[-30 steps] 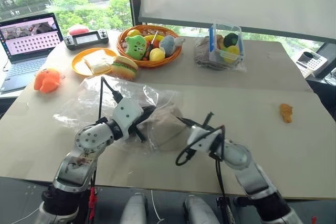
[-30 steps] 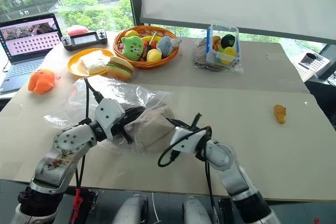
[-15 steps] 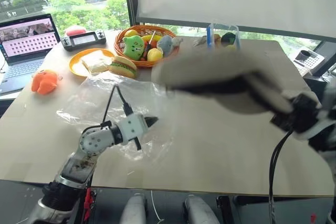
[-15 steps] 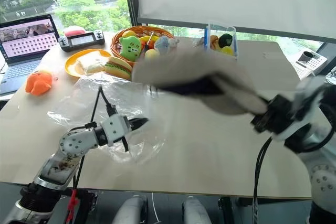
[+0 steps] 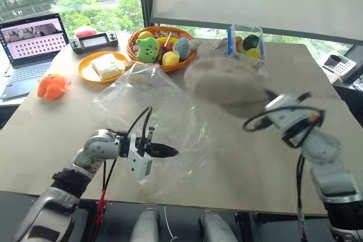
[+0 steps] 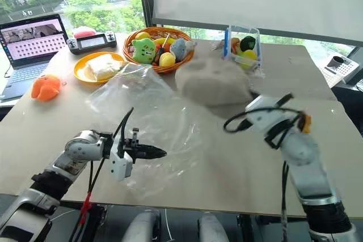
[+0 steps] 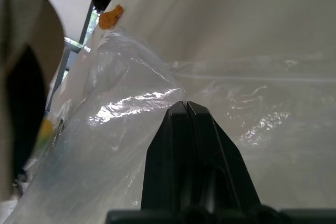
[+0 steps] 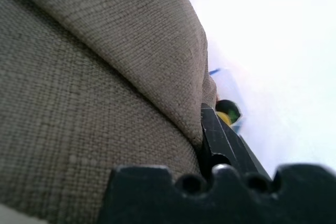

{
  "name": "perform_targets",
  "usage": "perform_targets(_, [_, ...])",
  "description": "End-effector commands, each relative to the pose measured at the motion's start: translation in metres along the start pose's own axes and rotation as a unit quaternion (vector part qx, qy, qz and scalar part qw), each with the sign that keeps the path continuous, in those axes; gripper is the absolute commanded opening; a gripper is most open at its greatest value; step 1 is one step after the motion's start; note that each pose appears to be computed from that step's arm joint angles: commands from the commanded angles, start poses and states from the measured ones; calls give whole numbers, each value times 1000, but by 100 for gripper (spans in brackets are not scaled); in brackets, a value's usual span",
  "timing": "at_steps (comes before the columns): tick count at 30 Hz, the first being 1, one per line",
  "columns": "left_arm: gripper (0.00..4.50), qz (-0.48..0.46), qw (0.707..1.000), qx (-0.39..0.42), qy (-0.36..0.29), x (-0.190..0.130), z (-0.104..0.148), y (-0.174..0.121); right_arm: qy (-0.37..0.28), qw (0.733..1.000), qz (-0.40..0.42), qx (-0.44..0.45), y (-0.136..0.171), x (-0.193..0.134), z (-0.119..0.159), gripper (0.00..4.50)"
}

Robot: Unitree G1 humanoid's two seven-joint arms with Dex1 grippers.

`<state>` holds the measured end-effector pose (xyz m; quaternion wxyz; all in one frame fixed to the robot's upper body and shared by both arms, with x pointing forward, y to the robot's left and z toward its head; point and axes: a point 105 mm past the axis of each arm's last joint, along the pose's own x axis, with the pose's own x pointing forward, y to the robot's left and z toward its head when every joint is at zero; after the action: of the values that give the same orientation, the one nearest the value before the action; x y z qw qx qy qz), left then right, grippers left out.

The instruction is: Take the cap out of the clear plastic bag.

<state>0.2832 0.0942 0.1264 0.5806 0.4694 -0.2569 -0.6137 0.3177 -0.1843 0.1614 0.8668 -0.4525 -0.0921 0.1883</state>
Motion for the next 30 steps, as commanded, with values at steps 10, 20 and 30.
perform_targets(10, [152,-3,999,-34,-24,4,5,2,147,980,85,105,58,-19,-60,189])
perform_targets(20, [445,-25,986,-161,-21,-2,4,-5,166,957,148,187,61,-38,-57,449])
perform_targets(30, [445,-5,897,-437,-57,-23,19,23,101,928,210,290,32,-70,-19,449])
